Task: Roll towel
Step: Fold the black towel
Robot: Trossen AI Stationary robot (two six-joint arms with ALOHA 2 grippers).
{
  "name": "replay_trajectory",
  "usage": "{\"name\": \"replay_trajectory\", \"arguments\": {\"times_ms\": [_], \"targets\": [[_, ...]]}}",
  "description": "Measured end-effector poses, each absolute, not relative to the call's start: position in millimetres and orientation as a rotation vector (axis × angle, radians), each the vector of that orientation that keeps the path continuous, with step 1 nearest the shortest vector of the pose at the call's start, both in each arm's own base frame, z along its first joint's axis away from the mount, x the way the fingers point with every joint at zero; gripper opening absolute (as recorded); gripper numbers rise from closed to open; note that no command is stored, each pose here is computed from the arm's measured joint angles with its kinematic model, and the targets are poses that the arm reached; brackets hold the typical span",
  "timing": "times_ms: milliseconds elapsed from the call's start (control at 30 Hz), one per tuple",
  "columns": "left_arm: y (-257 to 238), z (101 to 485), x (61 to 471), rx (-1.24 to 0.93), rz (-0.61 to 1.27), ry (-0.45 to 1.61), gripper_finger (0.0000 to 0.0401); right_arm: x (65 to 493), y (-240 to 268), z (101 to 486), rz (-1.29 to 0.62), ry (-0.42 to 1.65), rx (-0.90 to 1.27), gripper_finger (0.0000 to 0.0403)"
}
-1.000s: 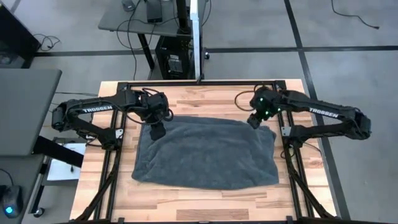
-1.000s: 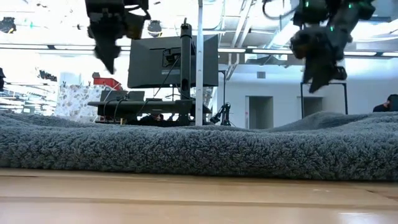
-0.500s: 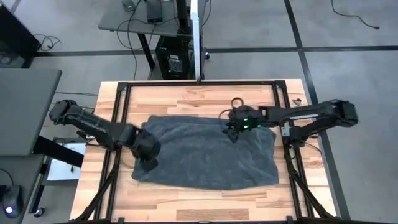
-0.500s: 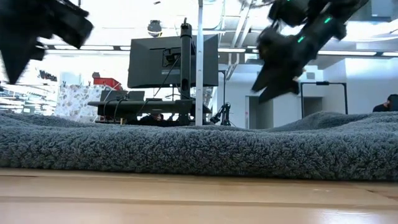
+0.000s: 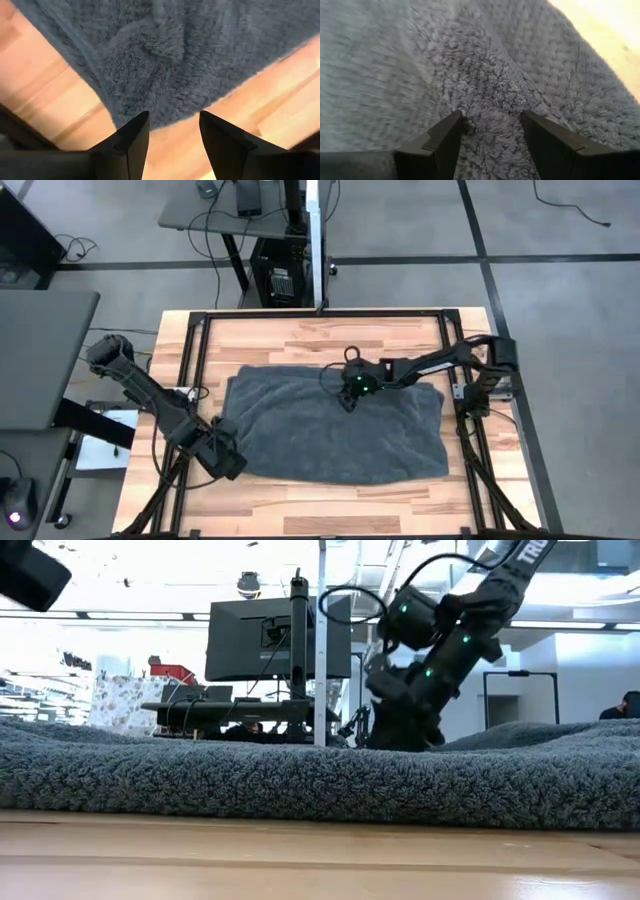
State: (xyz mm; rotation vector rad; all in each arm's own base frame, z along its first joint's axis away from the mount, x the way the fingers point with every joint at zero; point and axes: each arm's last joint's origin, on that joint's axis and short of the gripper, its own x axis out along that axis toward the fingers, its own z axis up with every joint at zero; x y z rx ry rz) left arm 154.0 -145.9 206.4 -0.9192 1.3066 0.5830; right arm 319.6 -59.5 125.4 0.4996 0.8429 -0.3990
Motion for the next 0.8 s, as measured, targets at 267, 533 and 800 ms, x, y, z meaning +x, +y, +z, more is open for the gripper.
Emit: {"name": "replay_trajectory", "arguments": {"times_ms": [267,533,800], "targets": [[-171,170,147,-0.978,0.581,1.321,0.0157,297,-101,130,-0.528,0.917,0.535,0.0198],[-172,189,147,-1.021,0.611,1.24,0.0157,294,-107,167,-0.456,0.745,0.547,0.0198],[-122,212,147,-0.984,0.942,0.903,0.0157,356,-83,210,-0.293,0.54,0.481,0.0198]]}}
